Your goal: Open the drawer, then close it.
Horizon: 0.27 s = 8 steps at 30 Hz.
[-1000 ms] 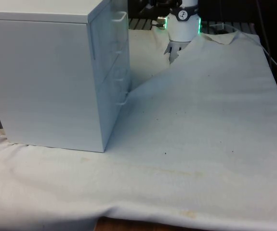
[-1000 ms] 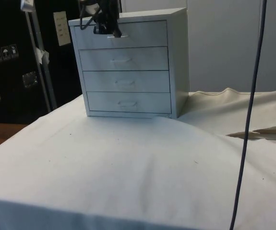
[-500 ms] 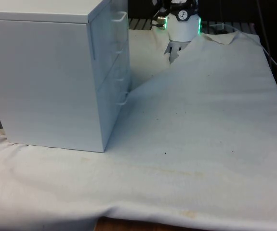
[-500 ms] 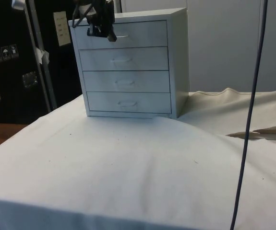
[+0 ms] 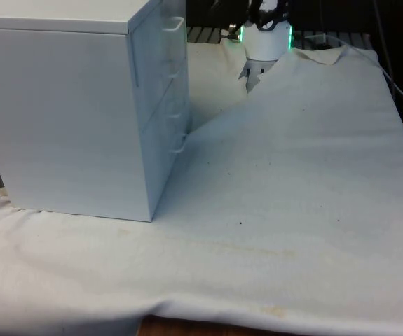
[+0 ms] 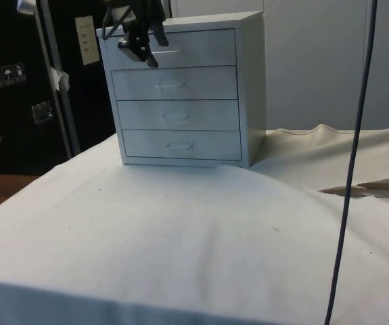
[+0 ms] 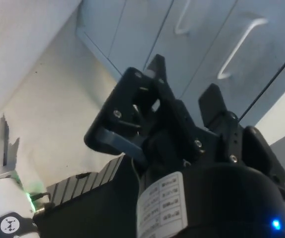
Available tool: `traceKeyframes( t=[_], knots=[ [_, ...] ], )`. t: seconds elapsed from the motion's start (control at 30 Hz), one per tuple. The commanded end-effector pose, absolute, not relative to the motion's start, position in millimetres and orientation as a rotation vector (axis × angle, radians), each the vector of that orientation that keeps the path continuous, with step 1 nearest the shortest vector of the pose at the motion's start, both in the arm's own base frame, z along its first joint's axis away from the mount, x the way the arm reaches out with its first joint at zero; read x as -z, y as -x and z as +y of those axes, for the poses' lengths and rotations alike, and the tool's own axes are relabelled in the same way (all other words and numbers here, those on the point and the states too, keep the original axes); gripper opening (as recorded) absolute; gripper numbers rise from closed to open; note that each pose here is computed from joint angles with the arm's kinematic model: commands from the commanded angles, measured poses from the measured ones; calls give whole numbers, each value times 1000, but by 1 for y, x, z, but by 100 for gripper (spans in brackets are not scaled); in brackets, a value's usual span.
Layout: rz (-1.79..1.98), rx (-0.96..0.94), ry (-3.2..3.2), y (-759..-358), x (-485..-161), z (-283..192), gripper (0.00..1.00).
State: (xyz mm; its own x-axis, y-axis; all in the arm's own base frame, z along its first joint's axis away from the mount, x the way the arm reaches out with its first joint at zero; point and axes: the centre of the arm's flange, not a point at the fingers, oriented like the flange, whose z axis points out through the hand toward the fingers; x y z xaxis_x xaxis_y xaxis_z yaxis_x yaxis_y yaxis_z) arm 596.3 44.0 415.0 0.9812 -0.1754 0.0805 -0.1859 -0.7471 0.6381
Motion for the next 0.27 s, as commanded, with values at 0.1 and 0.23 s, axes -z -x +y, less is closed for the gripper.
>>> traceKeyframes(
  t=[0.1,0.23],
  knots=[
    [-249,-20,-2428,-596,-415,44,67],
    [-251,-19,-2429,-596,-415,44,96]
  ],
)
